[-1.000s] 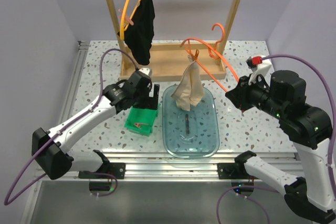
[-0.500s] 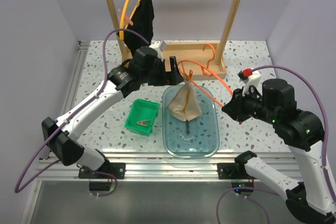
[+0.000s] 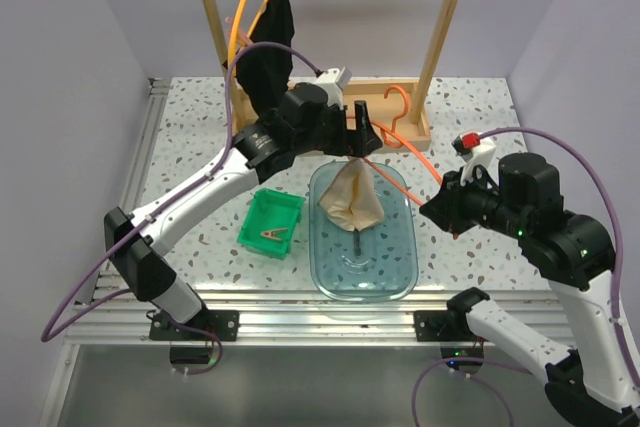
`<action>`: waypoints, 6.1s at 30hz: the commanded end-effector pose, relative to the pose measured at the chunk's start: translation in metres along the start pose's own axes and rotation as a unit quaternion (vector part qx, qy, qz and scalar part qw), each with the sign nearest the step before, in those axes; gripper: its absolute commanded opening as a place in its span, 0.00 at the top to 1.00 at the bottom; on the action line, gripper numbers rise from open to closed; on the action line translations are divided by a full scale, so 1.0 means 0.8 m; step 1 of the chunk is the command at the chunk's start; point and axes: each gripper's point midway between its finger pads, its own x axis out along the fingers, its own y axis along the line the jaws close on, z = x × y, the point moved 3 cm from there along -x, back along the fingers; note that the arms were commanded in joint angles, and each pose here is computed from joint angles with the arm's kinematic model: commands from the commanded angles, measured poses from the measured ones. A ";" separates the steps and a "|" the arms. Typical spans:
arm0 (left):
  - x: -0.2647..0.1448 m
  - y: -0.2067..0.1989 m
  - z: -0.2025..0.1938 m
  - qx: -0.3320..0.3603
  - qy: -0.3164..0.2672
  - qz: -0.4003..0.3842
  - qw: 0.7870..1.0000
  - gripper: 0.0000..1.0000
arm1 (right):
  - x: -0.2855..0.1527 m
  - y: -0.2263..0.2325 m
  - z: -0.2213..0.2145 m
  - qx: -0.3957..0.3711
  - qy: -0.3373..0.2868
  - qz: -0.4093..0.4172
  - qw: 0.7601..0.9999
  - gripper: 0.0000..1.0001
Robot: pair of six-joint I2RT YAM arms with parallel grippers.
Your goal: Remove the underwear clipped to the hanger
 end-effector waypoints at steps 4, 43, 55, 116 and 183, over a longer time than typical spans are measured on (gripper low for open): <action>0.019 -0.018 0.013 0.061 -0.028 -0.005 0.998 0.37 | -0.003 0.011 0.023 -0.001 -0.039 0.021 0.999 1.00; -0.026 0.007 0.062 -0.052 -0.119 0.124 0.984 0.07 | -0.016 0.028 0.044 0.110 -0.048 0.025 0.993 1.00; -0.011 0.024 0.035 -0.063 -0.068 0.127 0.988 0.48 | -0.025 0.011 0.049 0.106 -0.070 -0.024 0.992 1.00; 0.030 0.027 -0.046 -0.382 0.100 -0.173 0.902 0.35 | -0.002 -0.008 0.003 -0.033 -0.064 -0.006 0.997 1.00; -0.143 0.193 -0.134 -0.054 0.098 0.261 0.959 0.00 | 0.119 -0.049 0.299 -0.021 -0.227 -0.166 0.959 1.00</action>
